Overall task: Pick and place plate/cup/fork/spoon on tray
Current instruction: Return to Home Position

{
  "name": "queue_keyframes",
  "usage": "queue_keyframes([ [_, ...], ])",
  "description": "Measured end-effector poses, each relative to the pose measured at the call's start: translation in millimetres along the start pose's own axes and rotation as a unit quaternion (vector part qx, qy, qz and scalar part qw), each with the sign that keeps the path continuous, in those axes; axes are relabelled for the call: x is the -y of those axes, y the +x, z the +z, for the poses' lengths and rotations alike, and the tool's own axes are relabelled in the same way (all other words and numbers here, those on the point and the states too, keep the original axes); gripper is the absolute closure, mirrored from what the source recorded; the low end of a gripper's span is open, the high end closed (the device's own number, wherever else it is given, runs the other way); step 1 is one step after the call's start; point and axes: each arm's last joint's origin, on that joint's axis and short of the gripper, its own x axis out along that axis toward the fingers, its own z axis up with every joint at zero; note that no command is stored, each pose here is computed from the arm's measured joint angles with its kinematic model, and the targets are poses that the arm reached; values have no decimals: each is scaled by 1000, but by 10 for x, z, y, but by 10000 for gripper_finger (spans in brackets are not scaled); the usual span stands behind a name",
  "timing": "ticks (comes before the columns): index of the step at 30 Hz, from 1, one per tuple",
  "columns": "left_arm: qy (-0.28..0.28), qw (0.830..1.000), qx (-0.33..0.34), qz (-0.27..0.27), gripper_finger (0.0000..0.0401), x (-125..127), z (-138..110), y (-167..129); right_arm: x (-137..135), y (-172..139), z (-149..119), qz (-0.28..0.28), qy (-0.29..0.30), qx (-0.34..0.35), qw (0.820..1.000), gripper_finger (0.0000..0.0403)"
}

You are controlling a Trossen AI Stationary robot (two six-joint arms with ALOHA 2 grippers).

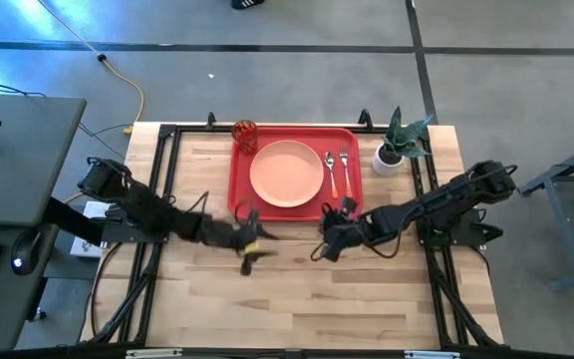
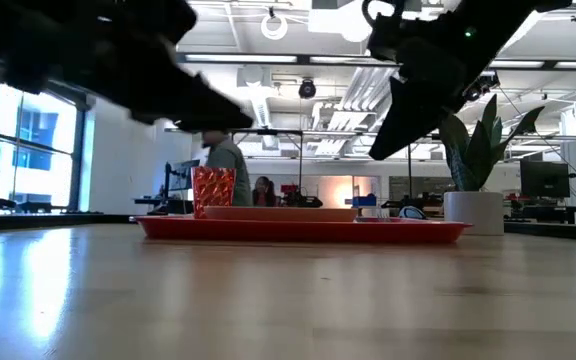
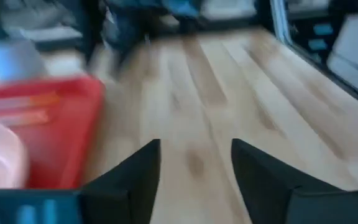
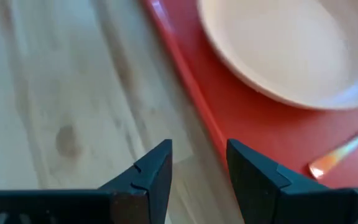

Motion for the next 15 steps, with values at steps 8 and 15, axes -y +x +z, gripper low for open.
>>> queue_keyframes([
  [8,59,997,54,22,323,-627,95,78,-2,41,110,84,-120,17,989,259],
  [15,90,990,102,45,390,-1136,277,106,245,185,366,185,-106,58,975,259],
])
